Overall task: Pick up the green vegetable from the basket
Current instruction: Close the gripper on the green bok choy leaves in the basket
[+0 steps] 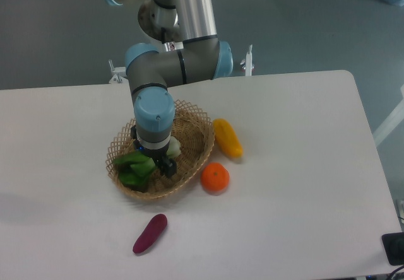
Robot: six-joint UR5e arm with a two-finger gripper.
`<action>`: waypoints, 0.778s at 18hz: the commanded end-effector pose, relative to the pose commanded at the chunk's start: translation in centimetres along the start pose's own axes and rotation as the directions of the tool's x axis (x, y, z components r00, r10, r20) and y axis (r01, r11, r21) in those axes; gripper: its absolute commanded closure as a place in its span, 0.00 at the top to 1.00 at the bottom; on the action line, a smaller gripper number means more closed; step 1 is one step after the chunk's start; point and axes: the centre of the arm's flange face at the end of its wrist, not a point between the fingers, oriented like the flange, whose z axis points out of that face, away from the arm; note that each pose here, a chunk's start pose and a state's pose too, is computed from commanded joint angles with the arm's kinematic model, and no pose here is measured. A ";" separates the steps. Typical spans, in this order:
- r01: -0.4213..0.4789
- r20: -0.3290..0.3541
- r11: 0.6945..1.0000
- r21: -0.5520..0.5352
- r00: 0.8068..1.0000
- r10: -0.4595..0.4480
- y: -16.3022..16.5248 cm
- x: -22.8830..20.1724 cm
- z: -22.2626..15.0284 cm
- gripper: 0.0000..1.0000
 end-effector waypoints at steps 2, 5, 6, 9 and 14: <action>-0.001 0.017 1.000 0.010 1.000 0.000 0.1 0.3 -1.2 0.09; -0.002 0.032 1.000 0.018 0.999 0.002 0.2 0.6 -2.2 0.06; -0.001 0.034 1.000 0.019 0.999 0.000 0.2 0.5 -2.2 0.06; 0.002 0.057 0.999 0.034 0.998 -0.004 0.5 0.3 -3.7 0.06; 0.012 0.100 0.998 0.060 0.995 -0.018 1.4 -0.8 -6.3 0.06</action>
